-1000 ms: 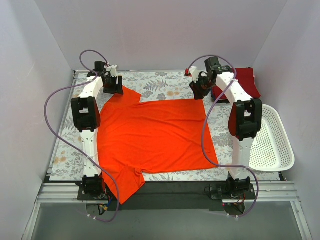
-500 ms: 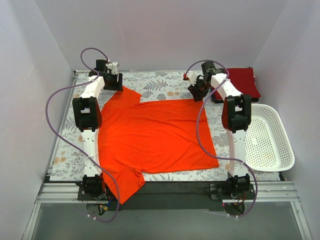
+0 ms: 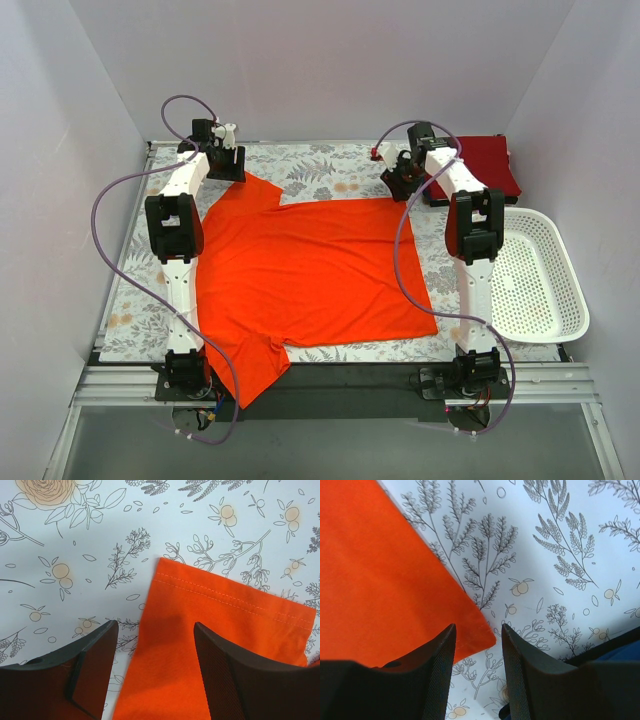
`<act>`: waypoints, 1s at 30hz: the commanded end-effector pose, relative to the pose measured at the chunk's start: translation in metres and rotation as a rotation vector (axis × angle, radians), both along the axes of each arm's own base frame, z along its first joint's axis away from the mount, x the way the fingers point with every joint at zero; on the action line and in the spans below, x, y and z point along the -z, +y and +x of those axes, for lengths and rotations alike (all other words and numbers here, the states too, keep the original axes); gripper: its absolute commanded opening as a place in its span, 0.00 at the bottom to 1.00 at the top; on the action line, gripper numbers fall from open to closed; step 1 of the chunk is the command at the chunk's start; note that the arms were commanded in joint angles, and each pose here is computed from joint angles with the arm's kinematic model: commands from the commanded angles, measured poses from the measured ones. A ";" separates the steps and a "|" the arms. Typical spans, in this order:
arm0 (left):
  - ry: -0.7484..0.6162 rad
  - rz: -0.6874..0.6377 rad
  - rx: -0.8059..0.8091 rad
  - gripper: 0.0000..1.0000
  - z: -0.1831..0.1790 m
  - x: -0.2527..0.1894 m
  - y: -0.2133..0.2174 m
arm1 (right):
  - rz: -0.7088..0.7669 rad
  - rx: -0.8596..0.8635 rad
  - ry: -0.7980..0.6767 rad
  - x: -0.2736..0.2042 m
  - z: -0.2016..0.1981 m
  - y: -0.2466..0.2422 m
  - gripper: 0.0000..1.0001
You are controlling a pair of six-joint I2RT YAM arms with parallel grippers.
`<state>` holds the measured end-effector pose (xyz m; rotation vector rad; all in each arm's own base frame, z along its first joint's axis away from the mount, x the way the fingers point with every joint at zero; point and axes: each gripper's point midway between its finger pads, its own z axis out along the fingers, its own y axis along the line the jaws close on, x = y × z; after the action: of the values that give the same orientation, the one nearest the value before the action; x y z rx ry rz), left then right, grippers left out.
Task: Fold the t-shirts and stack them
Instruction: Flatten the tshirt out
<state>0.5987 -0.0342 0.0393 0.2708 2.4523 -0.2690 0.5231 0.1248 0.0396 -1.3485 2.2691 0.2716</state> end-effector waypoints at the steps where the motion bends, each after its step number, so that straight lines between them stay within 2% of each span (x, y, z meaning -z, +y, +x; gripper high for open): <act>1: -0.032 0.023 -0.006 0.61 0.008 -0.009 0.005 | -0.005 0.020 -0.007 0.013 0.010 -0.014 0.49; 6: -0.032 0.024 -0.015 0.62 0.009 -0.008 0.006 | -0.006 0.028 0.026 0.028 0.005 -0.020 0.45; 9: -0.034 0.036 -0.020 0.63 0.011 -0.005 0.008 | 0.009 0.014 0.037 0.029 0.001 -0.017 0.34; 10: -0.035 0.040 -0.019 0.64 0.012 -0.004 0.009 | 0.016 0.008 0.037 0.028 0.001 -0.015 0.26; 12: -0.026 0.055 -0.022 0.66 0.012 0.002 0.012 | 0.018 0.001 0.032 0.026 0.001 -0.015 0.17; 13: -0.030 0.064 -0.021 0.66 0.013 0.002 0.013 | 0.017 -0.002 0.031 0.025 0.000 -0.014 0.07; 14: -0.025 0.066 0.015 0.66 0.011 0.005 -0.005 | 0.017 -0.002 0.027 0.023 0.000 -0.015 0.01; 19: -0.011 0.098 0.089 0.64 0.005 0.020 -0.024 | 0.023 -0.007 0.038 0.023 -0.005 -0.013 0.01; 25: 0.010 0.122 0.126 0.57 0.001 0.033 -0.036 | 0.026 -0.008 0.037 0.019 -0.008 -0.013 0.01; 26: 0.021 0.121 0.125 0.49 -0.001 0.037 -0.036 | 0.025 -0.007 0.037 0.018 -0.009 -0.013 0.01; 29: 0.027 0.121 0.120 0.36 -0.002 0.038 -0.036 | 0.034 -0.005 0.026 0.012 -0.007 -0.011 0.01; 30: 0.018 0.122 0.119 0.28 0.000 0.034 -0.036 | 0.036 -0.006 0.025 0.011 -0.007 -0.010 0.01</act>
<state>0.6095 -0.0747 0.0234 0.4660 2.4130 -0.1728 0.5282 0.1128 0.0255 -1.3261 2.2537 0.3039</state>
